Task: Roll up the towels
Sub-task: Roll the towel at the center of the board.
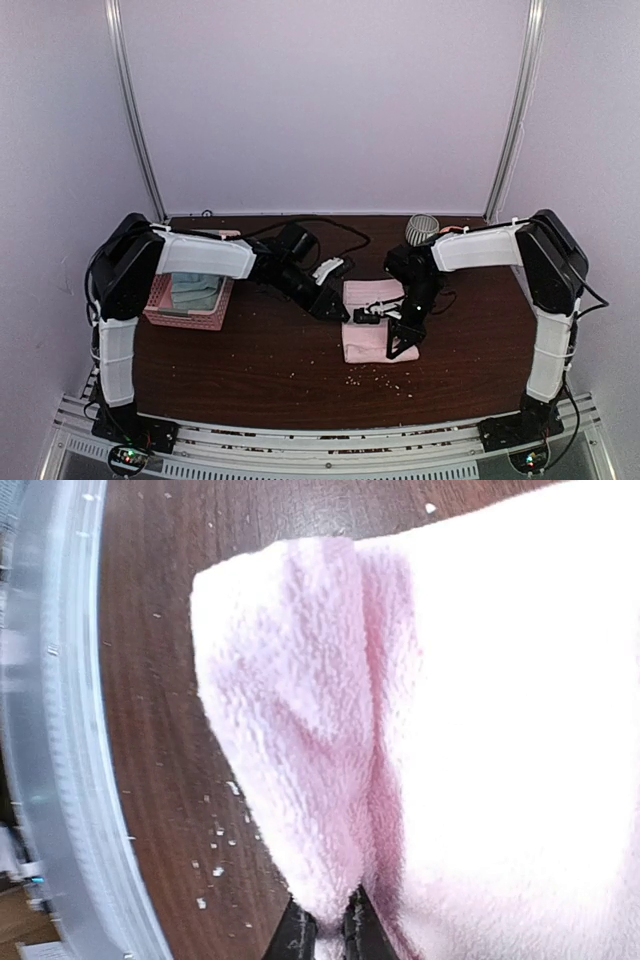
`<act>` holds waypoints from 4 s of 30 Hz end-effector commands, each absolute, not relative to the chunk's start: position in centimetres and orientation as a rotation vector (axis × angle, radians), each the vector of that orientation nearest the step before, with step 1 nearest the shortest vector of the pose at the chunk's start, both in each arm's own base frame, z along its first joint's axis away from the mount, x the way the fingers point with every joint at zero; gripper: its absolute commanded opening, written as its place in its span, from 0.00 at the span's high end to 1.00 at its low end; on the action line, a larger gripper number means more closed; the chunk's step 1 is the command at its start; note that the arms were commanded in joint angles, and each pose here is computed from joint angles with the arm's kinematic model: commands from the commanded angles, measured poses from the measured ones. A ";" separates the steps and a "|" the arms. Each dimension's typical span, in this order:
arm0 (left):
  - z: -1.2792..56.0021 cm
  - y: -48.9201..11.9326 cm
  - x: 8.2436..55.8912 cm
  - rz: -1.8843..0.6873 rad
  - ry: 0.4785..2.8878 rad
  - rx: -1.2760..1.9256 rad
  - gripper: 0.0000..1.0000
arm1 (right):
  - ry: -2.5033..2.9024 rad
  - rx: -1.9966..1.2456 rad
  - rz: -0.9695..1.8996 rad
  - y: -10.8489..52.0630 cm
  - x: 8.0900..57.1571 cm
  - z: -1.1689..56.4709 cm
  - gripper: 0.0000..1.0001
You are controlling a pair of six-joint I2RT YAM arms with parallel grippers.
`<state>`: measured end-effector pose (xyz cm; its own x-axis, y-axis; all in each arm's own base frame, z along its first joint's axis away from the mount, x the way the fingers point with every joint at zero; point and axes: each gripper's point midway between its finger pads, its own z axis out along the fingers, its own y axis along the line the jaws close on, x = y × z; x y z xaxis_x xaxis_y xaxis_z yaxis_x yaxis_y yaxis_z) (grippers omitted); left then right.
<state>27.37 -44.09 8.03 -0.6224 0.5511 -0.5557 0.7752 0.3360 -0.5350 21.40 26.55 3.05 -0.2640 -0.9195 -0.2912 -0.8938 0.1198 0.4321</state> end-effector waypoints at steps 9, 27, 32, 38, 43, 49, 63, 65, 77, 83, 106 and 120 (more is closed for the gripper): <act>16.9 -42.7 26.9 -0.654 1.730 1.237 0.57 | -2.193 1.259 -1.041 24.6 22.3 0.0 0.98; 5.6 -50.9 21.1 -0.095 1.415 1.937 0.66 | -2.267 1.161 -1.019 25.2 23.7 -0.8 0.98; 4.4 -50.3 21.8 -0.025 1.411 1.927 0.64 | -2.262 1.163 -1.028 25.2 23.6 -0.9 0.98; 3.2 -50.3 21.9 -0.011 1.419 1.945 0.65 | -2.256 1.162 -1.046 25.4 23.6 -0.7 0.98; 2.2 -50.2 21.7 -0.015 1.424 1.967 0.72 | -2.239 1.167 -1.070 25.5 23.4 -0.3 0.98; 1.6 -49.8 20.8 -0.061 1.472 2.007 0.86 | -2.243 1.263 -1.144 26.1 23.9 3.2 0.82; 1.4 -50.1 17.0 -0.618 1.836 2.022 0.92 | -3.018 1.504 -1.143 21.0 36.8 23.1 0.69; 1.2 -50.4 17.5 -0.735 1.936 1.986 0.92 | -3.048 1.593 -1.296 20.7 36.2 26.7 0.69; 0.9 -50.8 20.9 -1.447 2.381 1.629 0.93 | -2.717 2.389 -1.444 21.8 24.0 30.5 0.64; 0.3 -50.2 21.9 -1.455 2.444 1.565 0.93 | -2.382 2.416 -1.186 23.8 19.2 22.6 0.71; -0.8 -49.6 22.0 -1.429 2.479 1.558 0.93 | -2.538 2.381 -0.264 25.0 23.6 5.7 0.59; -0.1 -49.0 23.2 -1.385 2.466 1.542 0.92 | -2.420 2.343 -0.253 24.5 22.1 1.6 0.85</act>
<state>22.56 -51.19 2.86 -0.5087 0.7397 -0.4406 0.7066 0.0664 -0.7045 23.26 25.22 3.46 -0.0194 -0.9447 -0.3273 -0.9923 0.0582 -0.1091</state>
